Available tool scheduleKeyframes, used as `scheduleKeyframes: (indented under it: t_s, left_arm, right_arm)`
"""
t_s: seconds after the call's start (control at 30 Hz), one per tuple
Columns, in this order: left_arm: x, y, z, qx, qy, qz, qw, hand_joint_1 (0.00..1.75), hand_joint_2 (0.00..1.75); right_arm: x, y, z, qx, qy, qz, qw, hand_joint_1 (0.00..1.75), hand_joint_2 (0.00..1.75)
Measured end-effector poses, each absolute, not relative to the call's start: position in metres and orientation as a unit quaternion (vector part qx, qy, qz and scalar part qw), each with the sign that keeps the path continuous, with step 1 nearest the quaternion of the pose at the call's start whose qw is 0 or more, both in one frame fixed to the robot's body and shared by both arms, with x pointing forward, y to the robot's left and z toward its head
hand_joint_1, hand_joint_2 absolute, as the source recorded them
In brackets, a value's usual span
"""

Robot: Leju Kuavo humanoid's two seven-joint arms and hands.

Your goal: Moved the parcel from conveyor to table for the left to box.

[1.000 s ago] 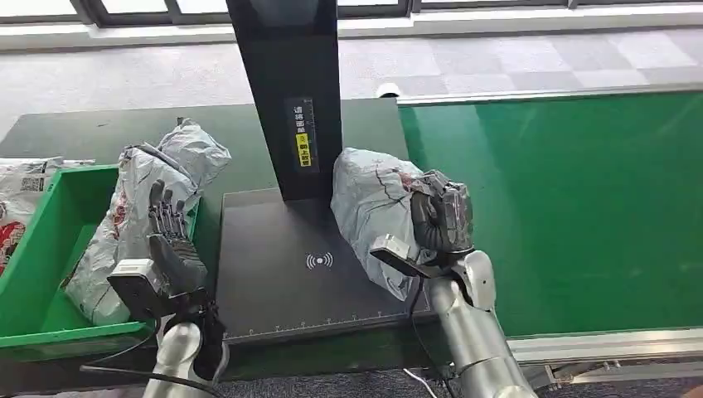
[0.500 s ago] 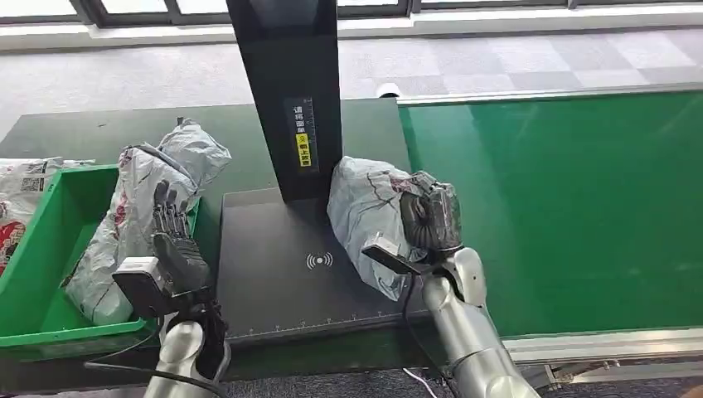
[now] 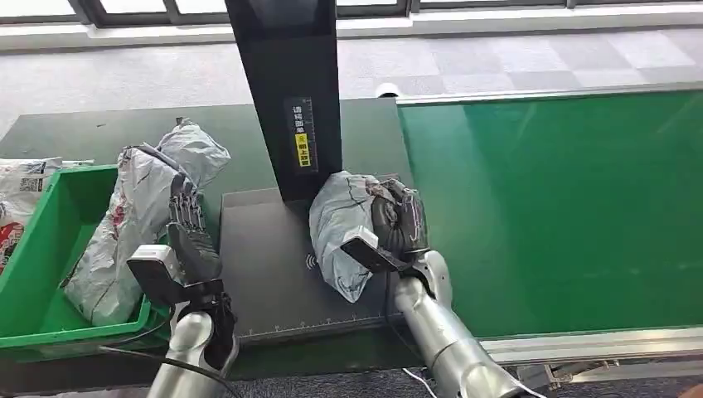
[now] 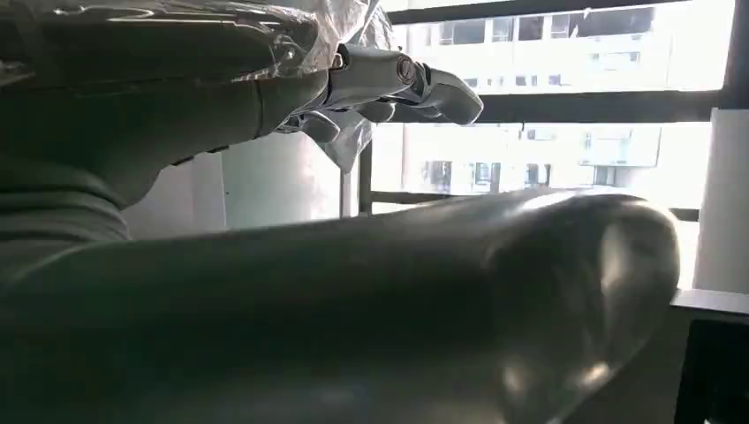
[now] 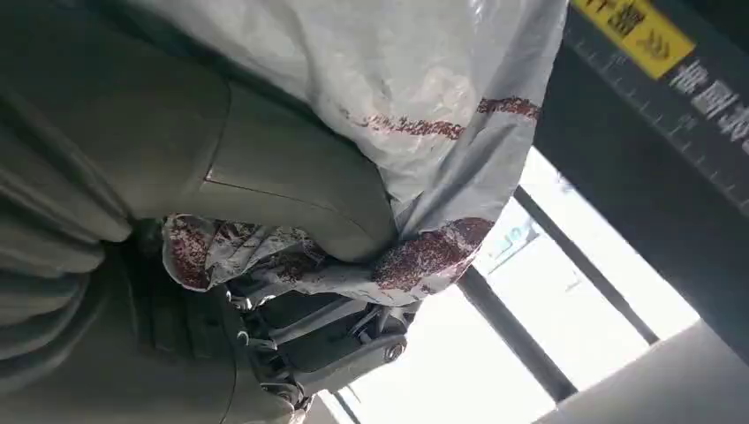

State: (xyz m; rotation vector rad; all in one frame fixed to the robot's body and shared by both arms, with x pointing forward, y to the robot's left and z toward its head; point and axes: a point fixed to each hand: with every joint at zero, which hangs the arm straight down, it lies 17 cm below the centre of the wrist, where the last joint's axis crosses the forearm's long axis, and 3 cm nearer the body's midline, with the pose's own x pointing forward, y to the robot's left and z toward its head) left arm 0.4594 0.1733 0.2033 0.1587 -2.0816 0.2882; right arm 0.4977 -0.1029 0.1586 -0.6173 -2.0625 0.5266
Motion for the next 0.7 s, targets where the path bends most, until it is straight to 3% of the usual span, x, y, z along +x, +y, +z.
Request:
scheduleKeyframes:
  t_s: [0.17, 0.2, 0.23, 0.7]
  left_arm:
    - [0.461, 0.172, 0.201, 0.066, -0.857, 0.117, 0.497, 0.0, 0.0]
    - [0.461, 0.173, 0.2, 0.067, -0.856, 0.117, 0.498, 0.0, 0.0]
    - [0.461, 0.174, 0.2, 0.072, -0.856, 0.117, 0.498, 0.0, 0.0]
    - [0.447, 0.184, 0.191, 0.118, -0.851, 0.117, 0.499, 0.0, 0.0]
  right_arm:
    - [0.496, -0.087, 0.157, -0.233, -0.835, 0.23, 0.443, 1.75, 1.75]
    - [0.496, -0.085, 0.156, -0.226, -0.835, 0.23, 0.445, 0.66, 1.75]
    - [0.496, -0.082, 0.156, -0.213, -0.836, 0.228, 0.451, 0.02, 1.75]
    - [0.497, -0.01, 0.173, -0.063, -0.843, 0.223, 0.486, 0.0, 1.75]
